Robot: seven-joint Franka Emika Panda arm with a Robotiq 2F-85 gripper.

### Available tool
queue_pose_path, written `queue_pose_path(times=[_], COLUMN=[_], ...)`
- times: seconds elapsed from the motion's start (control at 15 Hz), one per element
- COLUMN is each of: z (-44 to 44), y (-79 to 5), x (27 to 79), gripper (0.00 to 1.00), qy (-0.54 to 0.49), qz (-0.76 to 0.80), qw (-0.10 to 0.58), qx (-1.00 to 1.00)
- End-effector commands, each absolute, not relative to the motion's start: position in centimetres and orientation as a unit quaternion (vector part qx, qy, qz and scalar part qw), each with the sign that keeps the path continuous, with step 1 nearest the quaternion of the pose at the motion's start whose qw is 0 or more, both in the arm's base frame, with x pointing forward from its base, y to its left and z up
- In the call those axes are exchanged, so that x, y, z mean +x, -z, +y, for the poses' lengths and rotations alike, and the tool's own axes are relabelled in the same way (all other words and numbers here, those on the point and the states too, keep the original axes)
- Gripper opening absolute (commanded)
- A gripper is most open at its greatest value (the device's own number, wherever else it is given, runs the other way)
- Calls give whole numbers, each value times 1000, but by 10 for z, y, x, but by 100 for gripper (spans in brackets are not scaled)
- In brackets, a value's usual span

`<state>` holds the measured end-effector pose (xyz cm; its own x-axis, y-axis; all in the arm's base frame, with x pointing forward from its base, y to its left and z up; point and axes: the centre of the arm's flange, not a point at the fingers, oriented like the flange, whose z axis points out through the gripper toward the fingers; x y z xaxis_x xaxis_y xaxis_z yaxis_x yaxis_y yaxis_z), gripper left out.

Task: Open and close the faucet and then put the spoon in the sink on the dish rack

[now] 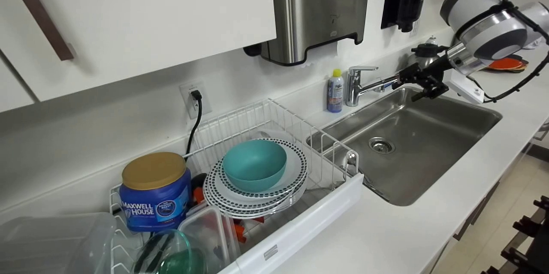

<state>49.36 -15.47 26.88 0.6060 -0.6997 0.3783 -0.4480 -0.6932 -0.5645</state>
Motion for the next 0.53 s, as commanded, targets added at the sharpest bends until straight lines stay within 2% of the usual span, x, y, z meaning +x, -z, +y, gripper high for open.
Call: queue_pose_path(times=[0.0, 0.27, 0.47], z=[-155, -137, -116], y=[-269, -278, -283], x=[493, 500, 506], gripper=[100, 100, 100], qy=[298, 303, 296], qz=[328, 294, 256], qw=[211, 190, 134], qx=[-871, -886, -911])
